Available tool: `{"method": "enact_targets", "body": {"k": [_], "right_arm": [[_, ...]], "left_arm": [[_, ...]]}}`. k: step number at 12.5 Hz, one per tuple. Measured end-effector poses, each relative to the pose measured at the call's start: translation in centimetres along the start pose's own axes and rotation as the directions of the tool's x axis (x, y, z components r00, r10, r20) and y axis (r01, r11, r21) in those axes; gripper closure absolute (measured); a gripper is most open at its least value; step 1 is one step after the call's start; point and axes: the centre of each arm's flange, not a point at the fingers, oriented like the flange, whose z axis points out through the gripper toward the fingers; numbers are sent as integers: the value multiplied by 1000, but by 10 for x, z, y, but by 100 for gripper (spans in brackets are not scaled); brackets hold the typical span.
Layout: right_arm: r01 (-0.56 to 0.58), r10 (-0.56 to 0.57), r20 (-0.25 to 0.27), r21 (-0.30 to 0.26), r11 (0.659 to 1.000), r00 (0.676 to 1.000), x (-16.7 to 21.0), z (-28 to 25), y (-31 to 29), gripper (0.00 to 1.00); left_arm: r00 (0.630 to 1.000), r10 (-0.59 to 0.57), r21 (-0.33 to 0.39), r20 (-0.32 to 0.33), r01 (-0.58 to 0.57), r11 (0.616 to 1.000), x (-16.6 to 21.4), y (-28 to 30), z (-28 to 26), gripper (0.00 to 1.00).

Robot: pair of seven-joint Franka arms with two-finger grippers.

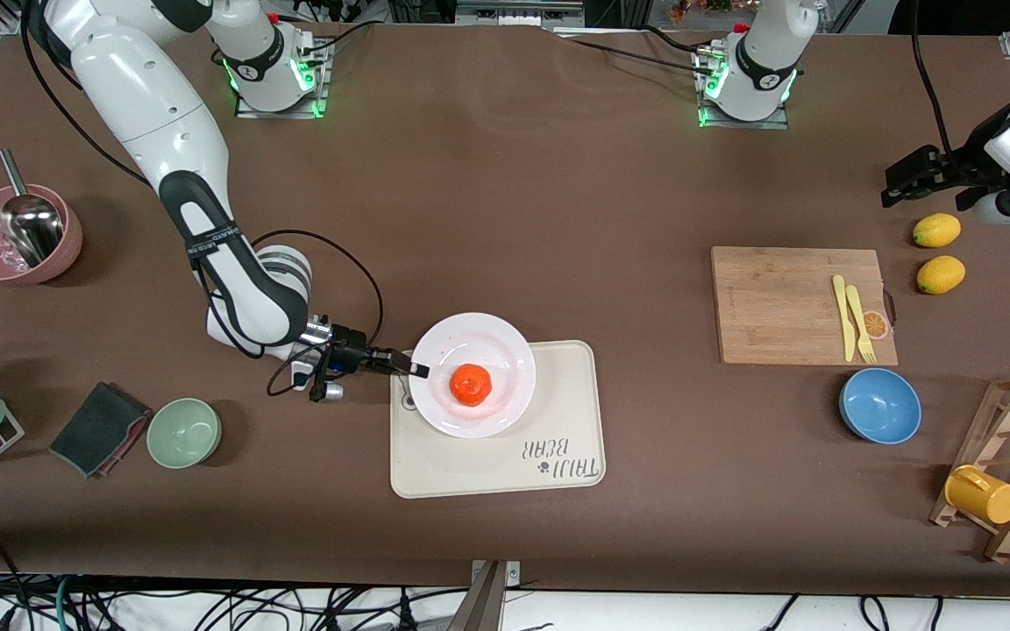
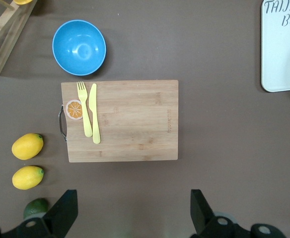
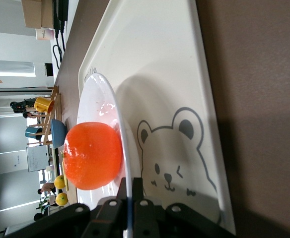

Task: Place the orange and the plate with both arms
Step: 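Slide the plate with the orange onto the bear tray with the right gripper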

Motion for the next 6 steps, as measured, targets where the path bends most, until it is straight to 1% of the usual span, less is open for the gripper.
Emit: {"method": "enact_targets", "body": {"k": [3,5,6], "right_arm": [[-1,1,-1,-3,1000,1000,0,-1,2,92],[-4,4,-2,-6,1000,1000,1,-1,5,72],[-6,6,-3,-7,1000,1000,1,-2,7,72]], "left_arm": [[1000,-4,1,-12,5,1000,10,-2,-4,0],[1000,-5,2,-10,5,1000,14,-2,-2,0],[1000,-5,2,-9,5,1000,15,-2,-2,0]]}}
